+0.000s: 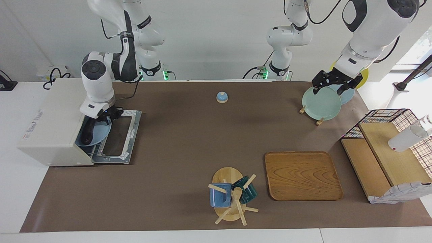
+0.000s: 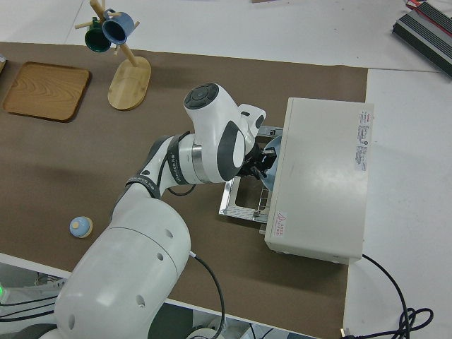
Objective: Put eggplant into oven
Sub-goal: 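Slide the plate with the eggplant into the oven with the right gripper, then release the plate and draw the right gripper back from the oven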
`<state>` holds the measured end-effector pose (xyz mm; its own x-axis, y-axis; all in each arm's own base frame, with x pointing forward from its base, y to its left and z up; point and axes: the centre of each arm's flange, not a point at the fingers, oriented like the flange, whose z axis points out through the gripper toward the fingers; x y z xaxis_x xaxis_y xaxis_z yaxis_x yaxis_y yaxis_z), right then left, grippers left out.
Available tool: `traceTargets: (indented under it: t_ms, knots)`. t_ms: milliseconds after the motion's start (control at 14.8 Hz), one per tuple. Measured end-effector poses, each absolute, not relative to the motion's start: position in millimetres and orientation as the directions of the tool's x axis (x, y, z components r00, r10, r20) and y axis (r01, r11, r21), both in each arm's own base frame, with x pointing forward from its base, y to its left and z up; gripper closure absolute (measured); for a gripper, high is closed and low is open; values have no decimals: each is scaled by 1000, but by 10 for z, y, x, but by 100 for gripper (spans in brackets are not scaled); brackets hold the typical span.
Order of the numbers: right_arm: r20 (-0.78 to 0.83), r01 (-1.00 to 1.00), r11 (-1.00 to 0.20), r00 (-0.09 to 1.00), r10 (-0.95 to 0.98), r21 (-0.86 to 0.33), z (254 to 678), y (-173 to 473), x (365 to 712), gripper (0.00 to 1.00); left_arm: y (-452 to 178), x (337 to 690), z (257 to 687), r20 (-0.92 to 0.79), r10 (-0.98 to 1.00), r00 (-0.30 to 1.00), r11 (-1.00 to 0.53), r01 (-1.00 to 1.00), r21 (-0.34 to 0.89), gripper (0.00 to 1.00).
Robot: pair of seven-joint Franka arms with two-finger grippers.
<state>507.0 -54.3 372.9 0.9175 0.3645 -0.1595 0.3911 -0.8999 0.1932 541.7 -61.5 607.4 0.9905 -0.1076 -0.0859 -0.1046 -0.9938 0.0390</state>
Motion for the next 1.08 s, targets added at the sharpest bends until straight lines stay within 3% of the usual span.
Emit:
traceTargets:
  t_ms: [68,203,473,743,1080]
  knots:
    - [-155,383,-906,921,358,179,3746,-512,5078,78,-613,5417,6074,-86,-107,991,-994,-104,39,0]
    - [-156,374,-915,923,351,151,3849,-407,5121,59,-611,5418,6074,-86,-107,991,-994,-104,39,0]
    - [-116,379,-919,923,367,111,4098,-41,5245,53,-605,5418,6069,-87,-106,991,-994,-103,38,0]
    - [-26,246,-961,969,244,124,3848,460,5287,95,-605,5418,6069,-87,-106,991,-994,-103,38,0]
    - [-46,142,-983,989,138,112,3189,721,5285,99,-604,5418,6068,-87,-106,991,-994,-103,37,0]
